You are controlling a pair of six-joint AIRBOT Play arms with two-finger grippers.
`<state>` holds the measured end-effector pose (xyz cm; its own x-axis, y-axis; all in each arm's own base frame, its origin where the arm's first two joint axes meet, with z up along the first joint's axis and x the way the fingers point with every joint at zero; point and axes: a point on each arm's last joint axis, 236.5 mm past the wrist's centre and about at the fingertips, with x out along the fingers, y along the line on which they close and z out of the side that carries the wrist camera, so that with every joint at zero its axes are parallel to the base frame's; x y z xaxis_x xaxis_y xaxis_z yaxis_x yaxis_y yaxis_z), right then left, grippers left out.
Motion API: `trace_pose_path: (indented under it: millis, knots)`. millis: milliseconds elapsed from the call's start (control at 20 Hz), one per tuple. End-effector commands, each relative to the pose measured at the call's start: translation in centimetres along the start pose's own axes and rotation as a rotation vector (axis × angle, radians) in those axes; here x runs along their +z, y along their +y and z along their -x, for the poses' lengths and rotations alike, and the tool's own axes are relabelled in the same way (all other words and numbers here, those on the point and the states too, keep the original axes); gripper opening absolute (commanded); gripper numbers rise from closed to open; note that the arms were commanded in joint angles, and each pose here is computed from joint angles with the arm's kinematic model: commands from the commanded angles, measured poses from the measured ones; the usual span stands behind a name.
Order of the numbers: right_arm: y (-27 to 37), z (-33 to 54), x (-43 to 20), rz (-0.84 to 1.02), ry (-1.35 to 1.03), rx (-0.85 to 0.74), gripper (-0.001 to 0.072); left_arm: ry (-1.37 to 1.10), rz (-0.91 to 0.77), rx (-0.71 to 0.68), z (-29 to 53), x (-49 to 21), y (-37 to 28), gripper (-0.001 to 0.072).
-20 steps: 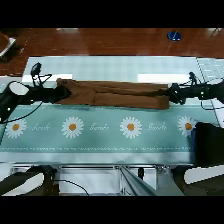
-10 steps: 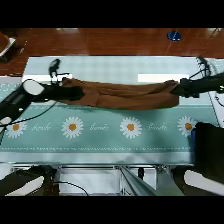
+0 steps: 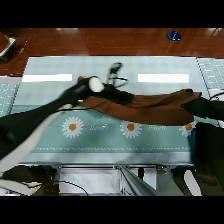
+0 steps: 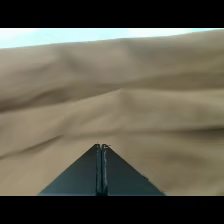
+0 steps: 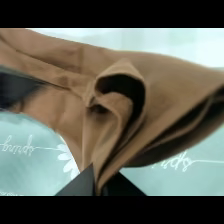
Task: Fold the shirts.
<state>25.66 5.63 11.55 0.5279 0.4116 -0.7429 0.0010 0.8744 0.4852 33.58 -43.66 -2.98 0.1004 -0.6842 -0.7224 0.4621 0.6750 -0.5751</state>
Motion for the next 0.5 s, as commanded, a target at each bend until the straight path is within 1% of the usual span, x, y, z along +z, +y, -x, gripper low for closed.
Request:
trace_pose_path:
  millis: [0,150,250,350,450]
  knots:
    - [1.0,1.2,-1.0,-0.01,-0.027,0.009,0.0029,0.162,-0.032,-0.068,-7.1,-4.2,-6.2,0.0015]
    - [1.4,1.3,-0.7,-0.012,-0.04,0.023,0.0029,0.269,-0.05,-0.097,-10.5,-8.8,-9.7,0.0015]
    - [1.4,1.3,-0.6,-0.013,-0.047,0.025,0.003,0.32,-0.062,-0.132,-10.0,-9.8,-11.2,0.0016]
    - [1.8,1.3,-0.5,-0.016,-0.051,0.04,0.003,0.282,-0.087,-0.098,-8.2,-6.9,-9.1,0.0016]
    - [2.6,1.3,-0.2,-0.023,-0.061,0.076,0.0029,0.224,-0.028,-0.026,-4.4,-2.3,-4.4,0.0015]
